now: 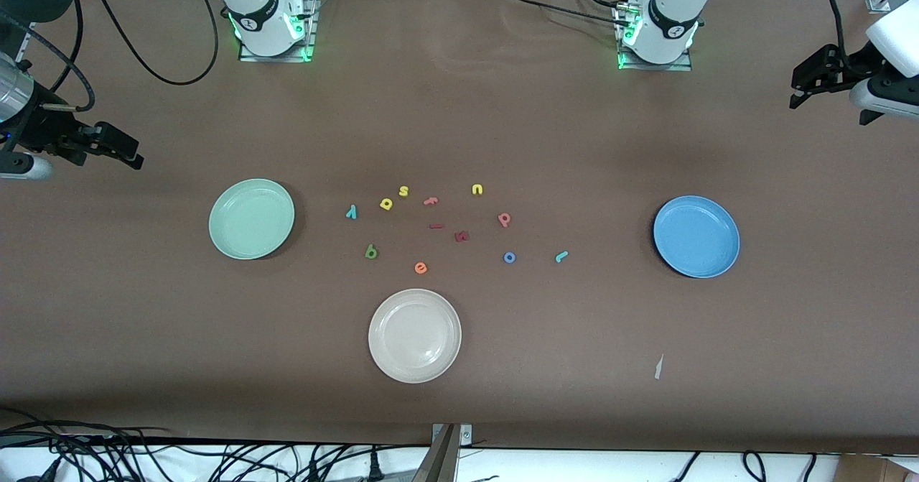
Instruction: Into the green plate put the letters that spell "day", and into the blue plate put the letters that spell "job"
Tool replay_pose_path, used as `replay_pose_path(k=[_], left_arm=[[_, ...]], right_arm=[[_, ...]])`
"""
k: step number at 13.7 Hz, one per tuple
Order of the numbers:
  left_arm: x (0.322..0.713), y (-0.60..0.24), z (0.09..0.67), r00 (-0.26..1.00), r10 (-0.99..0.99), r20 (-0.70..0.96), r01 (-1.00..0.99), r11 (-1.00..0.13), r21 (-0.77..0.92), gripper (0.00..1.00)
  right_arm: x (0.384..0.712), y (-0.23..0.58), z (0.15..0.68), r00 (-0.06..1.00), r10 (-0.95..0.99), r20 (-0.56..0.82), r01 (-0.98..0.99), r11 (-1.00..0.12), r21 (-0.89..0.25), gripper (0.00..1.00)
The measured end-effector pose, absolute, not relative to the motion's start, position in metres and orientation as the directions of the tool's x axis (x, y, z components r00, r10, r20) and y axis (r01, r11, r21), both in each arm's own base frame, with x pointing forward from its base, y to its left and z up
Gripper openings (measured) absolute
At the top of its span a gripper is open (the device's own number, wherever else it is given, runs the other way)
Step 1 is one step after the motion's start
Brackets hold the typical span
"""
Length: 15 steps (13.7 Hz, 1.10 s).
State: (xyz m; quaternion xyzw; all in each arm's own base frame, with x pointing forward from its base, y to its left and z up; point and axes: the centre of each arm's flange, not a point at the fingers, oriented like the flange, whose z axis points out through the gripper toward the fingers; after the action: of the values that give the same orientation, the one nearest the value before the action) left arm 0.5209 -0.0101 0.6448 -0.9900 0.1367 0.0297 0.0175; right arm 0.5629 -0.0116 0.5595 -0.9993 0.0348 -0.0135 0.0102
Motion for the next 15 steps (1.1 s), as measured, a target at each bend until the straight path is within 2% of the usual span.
replay_pose_path(k=[7, 15], left_arm=[[0.520, 0.039, 0.638, 0.986, -0.154, -0.071, -0.148, -0.986, 0.078, 1.00], [0.518, 0.012, 0.641, 0.989, -0.092, -0.112, -0.085, -0.994, 0.072, 1.00]], right_arm=[[0.563, -0.012, 0.559, 0.997, -0.070, 0.025, -0.069, -0.997, -0.021, 1.00], [0.563, -0.012, 0.559, 0.997, -0.070, 0.025, -0.069, -0.997, -0.021, 1.00]])
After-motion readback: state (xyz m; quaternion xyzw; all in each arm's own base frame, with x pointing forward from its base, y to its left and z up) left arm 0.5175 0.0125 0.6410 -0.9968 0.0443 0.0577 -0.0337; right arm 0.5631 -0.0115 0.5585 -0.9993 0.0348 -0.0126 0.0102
